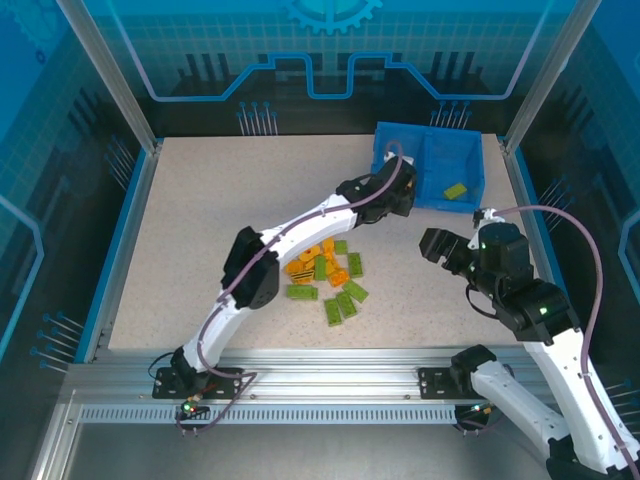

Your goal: Sort the legos into containers by color

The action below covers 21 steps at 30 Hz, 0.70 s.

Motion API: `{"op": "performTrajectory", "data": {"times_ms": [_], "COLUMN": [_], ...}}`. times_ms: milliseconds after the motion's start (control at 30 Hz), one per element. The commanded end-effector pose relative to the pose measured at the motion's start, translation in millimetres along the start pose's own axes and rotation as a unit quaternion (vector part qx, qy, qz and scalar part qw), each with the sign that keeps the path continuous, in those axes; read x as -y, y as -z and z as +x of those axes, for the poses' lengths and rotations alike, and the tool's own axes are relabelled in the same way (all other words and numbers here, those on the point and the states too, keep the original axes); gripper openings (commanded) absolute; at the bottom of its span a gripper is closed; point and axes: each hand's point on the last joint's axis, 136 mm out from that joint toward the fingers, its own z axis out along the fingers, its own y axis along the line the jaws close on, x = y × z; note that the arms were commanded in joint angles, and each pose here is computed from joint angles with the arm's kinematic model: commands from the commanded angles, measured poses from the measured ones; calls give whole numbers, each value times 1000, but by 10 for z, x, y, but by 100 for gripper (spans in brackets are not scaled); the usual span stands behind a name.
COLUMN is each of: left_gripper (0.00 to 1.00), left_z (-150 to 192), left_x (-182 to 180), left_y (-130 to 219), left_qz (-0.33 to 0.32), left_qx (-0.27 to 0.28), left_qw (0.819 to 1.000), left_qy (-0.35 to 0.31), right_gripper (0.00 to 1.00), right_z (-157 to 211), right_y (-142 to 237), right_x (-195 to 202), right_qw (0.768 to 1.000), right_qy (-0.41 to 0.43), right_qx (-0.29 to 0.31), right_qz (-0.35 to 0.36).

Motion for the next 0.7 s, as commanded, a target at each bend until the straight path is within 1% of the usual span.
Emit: {"op": "performTrajectory", "data": {"times_ms": [0,167,267,333,467,567,667], "left_gripper": [25,27,32,34,38,42,44], "left_z": [-221,-281,-322,-351,-365,-291,-234], "left_x": [-28,-300,-357,-347,-334,-398,-469], "left_y": [-144,-505,-675,-752,-836,-928,-998], "left_qz": [-12,-36,-25,-20,-15,-27,-37], "left_qx": [29,44,63,77,91,90,88], "left_qw": [999,998,998,997,996,996,995], "left_qy": [-20,13,10,-2,-1,10,24], "right_gripper": [88,89,90,90,90,91,91], "right_z": [77,161,201,216,235,238,245], "right_y": [24,43,68,97,155,207,248], "right_x": [91,60,62,58,61,59,58], "right_qw": [1000,1000,999,999,999,999,999], "right_qy": [-9,-19,-20,-15,-6,-5,-7], "right_qx": [-9,-22,-28,-29,-36,-36,-34], "right_qz": [13,-5,-10,-14,-14,-17,-22]}}
